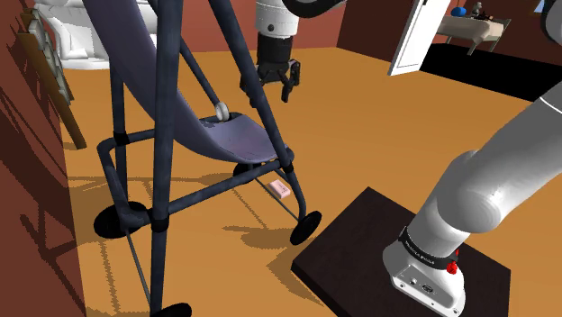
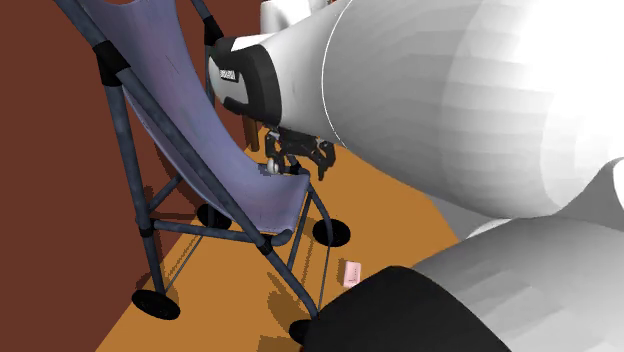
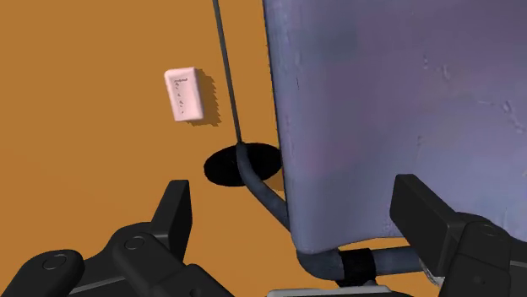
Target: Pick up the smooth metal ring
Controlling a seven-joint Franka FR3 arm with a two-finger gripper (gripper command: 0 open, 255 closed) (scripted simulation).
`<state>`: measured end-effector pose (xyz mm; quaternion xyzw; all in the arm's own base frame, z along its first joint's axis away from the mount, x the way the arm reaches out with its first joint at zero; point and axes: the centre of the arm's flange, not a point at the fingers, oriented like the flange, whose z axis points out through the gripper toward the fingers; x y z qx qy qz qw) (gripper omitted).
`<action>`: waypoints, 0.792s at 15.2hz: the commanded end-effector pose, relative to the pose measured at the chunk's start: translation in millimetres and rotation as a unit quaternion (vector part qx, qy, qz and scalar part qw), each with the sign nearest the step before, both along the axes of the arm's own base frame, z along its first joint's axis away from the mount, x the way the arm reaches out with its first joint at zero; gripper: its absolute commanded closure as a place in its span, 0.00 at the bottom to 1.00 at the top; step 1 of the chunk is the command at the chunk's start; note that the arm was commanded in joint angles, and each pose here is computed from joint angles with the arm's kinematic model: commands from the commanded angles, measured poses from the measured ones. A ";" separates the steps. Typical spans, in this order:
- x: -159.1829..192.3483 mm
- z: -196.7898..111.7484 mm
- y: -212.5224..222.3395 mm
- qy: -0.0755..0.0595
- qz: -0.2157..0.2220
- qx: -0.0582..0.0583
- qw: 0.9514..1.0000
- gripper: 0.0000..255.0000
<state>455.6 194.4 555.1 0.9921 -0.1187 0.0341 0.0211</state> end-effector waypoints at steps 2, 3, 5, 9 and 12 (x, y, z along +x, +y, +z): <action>20.1 -5.5 31.7 -0.006 -0.006 0.001 1.000 0.00; 27.7 -6.8 42.0 -0.008 -0.008 0.001 1.000 0.00; 43.1 -9.2 62.5 -0.013 -0.011 0.001 1.000 0.00; 62.1 -17.3 87.4 -0.018 -0.015 0.001 1.000 0.00; 62.1 -33.1 87.4 -0.018 -0.015 0.001 1.000 0.00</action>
